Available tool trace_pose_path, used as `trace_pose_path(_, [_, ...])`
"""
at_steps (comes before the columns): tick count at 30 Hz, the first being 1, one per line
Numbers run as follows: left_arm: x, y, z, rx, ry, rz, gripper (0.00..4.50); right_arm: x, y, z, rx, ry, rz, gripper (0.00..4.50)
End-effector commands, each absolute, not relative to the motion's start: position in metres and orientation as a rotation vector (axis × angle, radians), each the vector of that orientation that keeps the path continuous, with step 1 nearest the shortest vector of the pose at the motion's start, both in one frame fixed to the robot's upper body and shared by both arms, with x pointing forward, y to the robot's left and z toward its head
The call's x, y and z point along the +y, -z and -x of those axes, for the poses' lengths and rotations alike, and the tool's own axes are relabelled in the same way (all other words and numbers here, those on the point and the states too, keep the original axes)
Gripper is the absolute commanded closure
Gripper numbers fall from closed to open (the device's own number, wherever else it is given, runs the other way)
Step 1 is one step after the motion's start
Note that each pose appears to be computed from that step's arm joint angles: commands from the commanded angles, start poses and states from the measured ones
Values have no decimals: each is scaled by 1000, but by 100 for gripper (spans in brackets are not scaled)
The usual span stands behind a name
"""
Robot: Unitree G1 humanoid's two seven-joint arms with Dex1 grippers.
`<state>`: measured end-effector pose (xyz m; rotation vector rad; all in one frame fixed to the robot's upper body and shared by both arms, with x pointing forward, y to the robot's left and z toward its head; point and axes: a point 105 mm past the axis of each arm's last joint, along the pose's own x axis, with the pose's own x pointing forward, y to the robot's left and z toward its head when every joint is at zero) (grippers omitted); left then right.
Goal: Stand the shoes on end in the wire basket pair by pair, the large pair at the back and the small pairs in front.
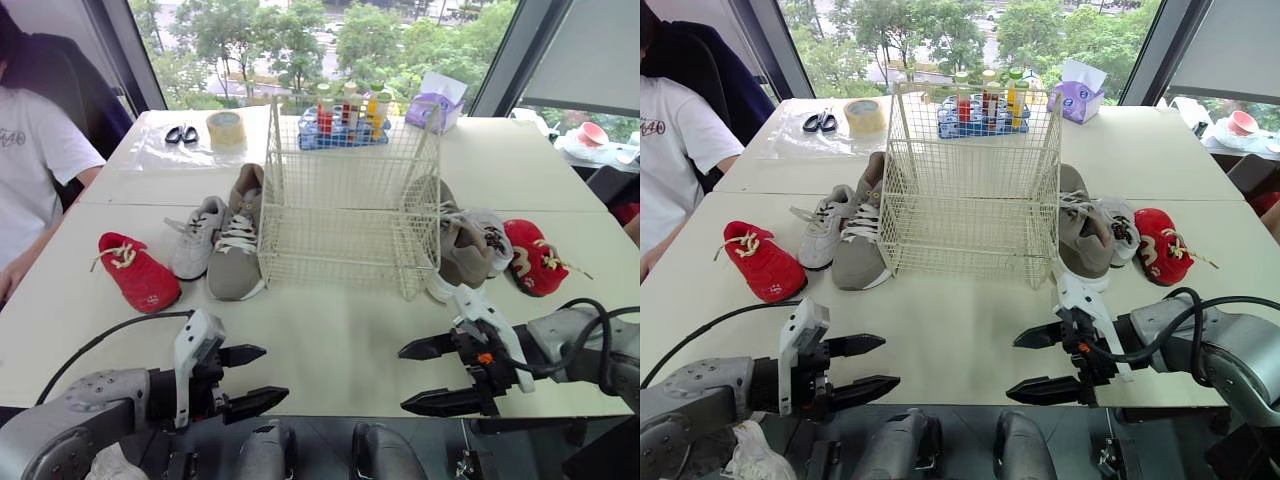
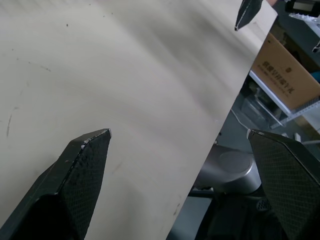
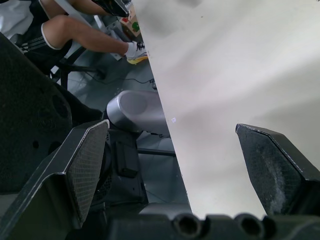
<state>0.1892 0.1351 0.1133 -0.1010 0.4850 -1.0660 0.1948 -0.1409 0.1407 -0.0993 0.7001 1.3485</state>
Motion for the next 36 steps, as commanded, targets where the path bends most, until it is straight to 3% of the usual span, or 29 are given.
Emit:
trace_pose_path(1, [133,-119,-193,448,1077,97,0,-138,-145,-194,675,-1360,116,9])
trace_pose_path(18, [134,-117,-201,439,1057,83,0,-150,-142,-207,653,-1298,185,9])
trace_pose_path(21, [151,-118,-209,468,1047,-19,0,-152,-189,-208,551,-1348,128,9])
trace_pose_path(25, [164,-175,-225,388,1126,-99,0,-159,-253,-215,422,-1359,248,9])
trace_pose_path(29, [155,-215,-224,297,1213,-131,0,-152,-280,-242,330,-1316,439,9])
trace_pose_path(36, [138,-234,-221,198,1242,-165,0,-140,-249,-300,416,-1326,721,9])
